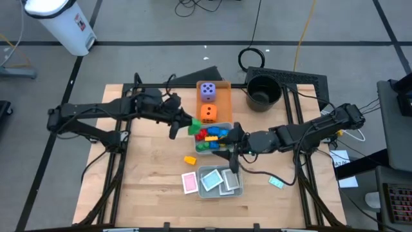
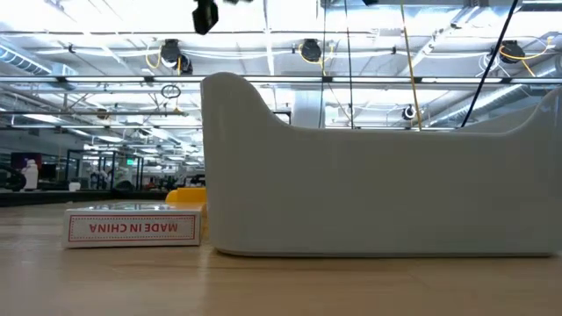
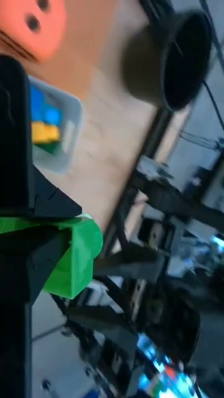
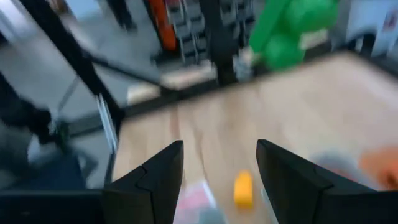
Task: Pick & Place Toys
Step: Put the green game piece into the top gray bin
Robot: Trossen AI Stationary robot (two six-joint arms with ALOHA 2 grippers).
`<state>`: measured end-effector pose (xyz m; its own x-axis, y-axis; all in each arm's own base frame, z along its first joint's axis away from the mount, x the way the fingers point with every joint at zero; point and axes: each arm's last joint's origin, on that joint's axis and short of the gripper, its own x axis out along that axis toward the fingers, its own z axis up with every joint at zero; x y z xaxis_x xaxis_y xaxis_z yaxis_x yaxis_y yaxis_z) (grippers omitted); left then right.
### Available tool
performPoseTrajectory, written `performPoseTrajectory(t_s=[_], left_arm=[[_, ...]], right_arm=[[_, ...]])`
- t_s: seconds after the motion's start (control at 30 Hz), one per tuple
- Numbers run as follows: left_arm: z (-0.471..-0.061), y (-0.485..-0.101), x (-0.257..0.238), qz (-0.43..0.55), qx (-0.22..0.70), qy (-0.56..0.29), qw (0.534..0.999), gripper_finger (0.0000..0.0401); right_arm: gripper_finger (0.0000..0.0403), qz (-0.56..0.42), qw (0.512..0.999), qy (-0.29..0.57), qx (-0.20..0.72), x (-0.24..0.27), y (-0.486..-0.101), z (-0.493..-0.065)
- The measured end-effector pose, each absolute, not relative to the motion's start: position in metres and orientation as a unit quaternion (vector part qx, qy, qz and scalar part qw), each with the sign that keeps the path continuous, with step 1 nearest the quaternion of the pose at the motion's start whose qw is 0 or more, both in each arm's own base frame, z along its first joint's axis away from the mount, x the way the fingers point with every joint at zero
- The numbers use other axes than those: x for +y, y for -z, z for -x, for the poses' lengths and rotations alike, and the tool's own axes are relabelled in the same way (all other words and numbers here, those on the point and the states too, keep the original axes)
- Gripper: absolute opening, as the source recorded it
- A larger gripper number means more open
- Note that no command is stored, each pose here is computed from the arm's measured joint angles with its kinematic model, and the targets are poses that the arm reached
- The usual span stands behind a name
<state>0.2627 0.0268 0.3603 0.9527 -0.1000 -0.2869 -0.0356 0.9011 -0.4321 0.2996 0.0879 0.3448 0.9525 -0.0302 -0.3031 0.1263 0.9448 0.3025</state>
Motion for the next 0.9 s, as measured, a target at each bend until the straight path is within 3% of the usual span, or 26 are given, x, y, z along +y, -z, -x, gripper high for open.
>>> performPoseTrajectory(t_s=[0.43, 0.9], left_arm=[[-0.281, -0.369, 0.003, 0.219, 0.077, 0.073, 0.970, 0.0016], [-0.311, -0.359, -0.002, 0.229, 0.035, 0.102, 0.967, 0.0007]], right_arm=[[0.0196, -0.243, 0.968, 0.046, -0.042, 0.068, -0.319, -0.304], [0.0196, -0.263, 0.960, 0.007, -0.099, 0.064, -0.321, -0.302]])
